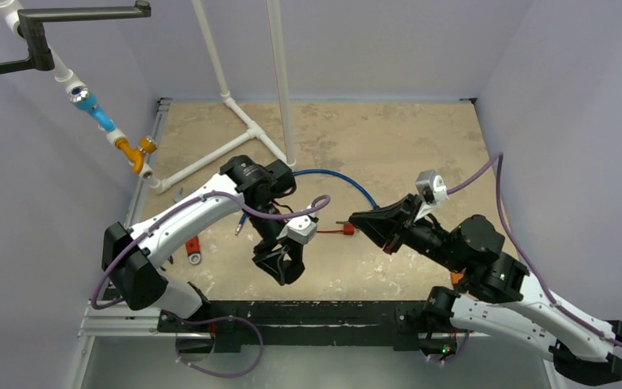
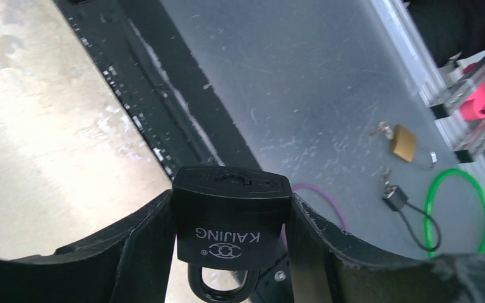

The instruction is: Unlock with the key

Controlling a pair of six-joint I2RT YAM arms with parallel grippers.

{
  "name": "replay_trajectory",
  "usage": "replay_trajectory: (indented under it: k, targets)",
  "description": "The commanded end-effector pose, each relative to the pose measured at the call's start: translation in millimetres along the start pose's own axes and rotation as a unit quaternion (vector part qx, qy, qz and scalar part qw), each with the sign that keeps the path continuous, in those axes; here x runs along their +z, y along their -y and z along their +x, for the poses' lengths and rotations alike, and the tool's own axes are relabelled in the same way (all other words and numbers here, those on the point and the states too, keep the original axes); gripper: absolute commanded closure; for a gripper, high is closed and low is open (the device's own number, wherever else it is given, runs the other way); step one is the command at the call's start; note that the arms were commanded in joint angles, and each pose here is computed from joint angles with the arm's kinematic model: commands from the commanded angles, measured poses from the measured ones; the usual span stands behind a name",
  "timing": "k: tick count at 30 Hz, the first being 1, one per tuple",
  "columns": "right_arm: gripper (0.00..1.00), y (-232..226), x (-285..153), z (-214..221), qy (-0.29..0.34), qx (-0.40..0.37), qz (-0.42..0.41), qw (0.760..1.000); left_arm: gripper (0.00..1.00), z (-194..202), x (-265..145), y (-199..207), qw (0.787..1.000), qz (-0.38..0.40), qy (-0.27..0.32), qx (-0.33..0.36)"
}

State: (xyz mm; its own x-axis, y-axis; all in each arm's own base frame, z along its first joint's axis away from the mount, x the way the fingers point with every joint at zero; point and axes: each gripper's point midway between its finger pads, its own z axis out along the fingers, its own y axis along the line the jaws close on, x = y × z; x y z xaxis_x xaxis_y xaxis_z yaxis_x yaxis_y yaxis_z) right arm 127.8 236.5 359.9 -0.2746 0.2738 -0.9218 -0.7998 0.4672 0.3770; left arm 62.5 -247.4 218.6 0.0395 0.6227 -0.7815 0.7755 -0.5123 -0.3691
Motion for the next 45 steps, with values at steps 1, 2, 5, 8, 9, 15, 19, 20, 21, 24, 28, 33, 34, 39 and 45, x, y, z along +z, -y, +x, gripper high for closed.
replay_trajectory:
  k: [1, 2, 5, 8, 9, 15, 19, 20, 21, 24, 28, 33, 34, 39, 45]
  targets:
    - [1.00, -0.2, -7.2, -6.1, 0.017, 0.005, -0.001, 1.000, 1.00, -20.0, 1.9, 58.3, 0.984, 0.089, 0.054, -0.145]
    - [1.00, 0.7, -8.2, -6.2, 0.017, 0.003, 0.001, 1.000, 1.00, -23.1, 3.0, 55.9, 0.979, 0.096, 0.061, -0.168]
    - [1.00, 2.5, -11.0, -4.9, 0.015, 0.002, 0.005, 1.000, 1.00, -37.6, 0.0, 40.1, 0.952, 0.113, 0.112, -0.261]
    - [1.00, 3.0, -14.5, -4.7, 0.017, 0.004, 0.006, 1.000, 1.00, -36.9, -7.8, 21.2, 0.928, 0.111, 0.152, -0.322]
    - [1.00, 2.9, -15.3, -5.0, 0.017, 0.004, 0.006, 1.000, 1.00, -37.0, -8.7, 19.7, 0.927, 0.110, 0.153, -0.325]
    - [1.00, 1.4, -18.8, -0.3, 0.010, 0.008, -0.001, 1.000, 1.00, -58.0, -22.1, 4.1, 0.904, 0.116, 0.211, -0.354]
    - [1.00, -1.0, -18.6, 4.5, 0.002, 0.010, -0.009, 1.000, 1.00, -57.0, -24.9, 24.4, 0.946, 0.082, 0.187, -0.254]
    - [1.00, -1.4, -17.6, 6.5, -0.001, 0.009, -0.011, 1.000, 1.00, -56.7, -24.0, 31.6, 0.958, 0.074, 0.170, -0.219]
    - [1.00, -2.1, -16.5, 7.5, -0.003, 0.009, -0.013, 1.000, 1.00, -55.3, -22.8, 39.6, 0.969, 0.065, 0.148, -0.185]
    - [1.00, -1.1, -13.3, 11.3, -0.008, 0.009, -0.013, 1.000, 1.00, -45.2, -18.1, 60.0, 0.994, 0.044, 0.071, -0.074]
    - [1.00, -0.5, -11.7, 12.8, -0.006, 0.008, -0.014, 1.000, 1.00, -28.8, -10.3, 80.4, 0.996, 0.045, -0.011, 0.075]
    - [1.00, -0.3, -11.3, 13.3, -0.010, 0.006, -0.012, 1.000, 1.00, -20.5, -4.8, 90.3, 0.988, 0.059, -0.055, 0.134]
    - [1.00, 0.1, -11.1, 13.9, -0.011, 0.006, -0.012, 1.000, 1.00, -18.5, -5.0, 91.1, 0.985, 0.059, -0.064, 0.147]
    - [1.00, 1.1, -10.9, 16.7, -0.012, 0.009, -0.011, 1.000, 1.00, -14.6, -6.0, 88.9, 0.977, 0.057, -0.092, 0.182]
    - [1.00, 2.2, -10.4, 18.7, -0.016, 0.006, -0.009, 1.000, 1.00, -12.7, -7.5, 89.8, 0.970, 0.055, -0.114, 0.206]
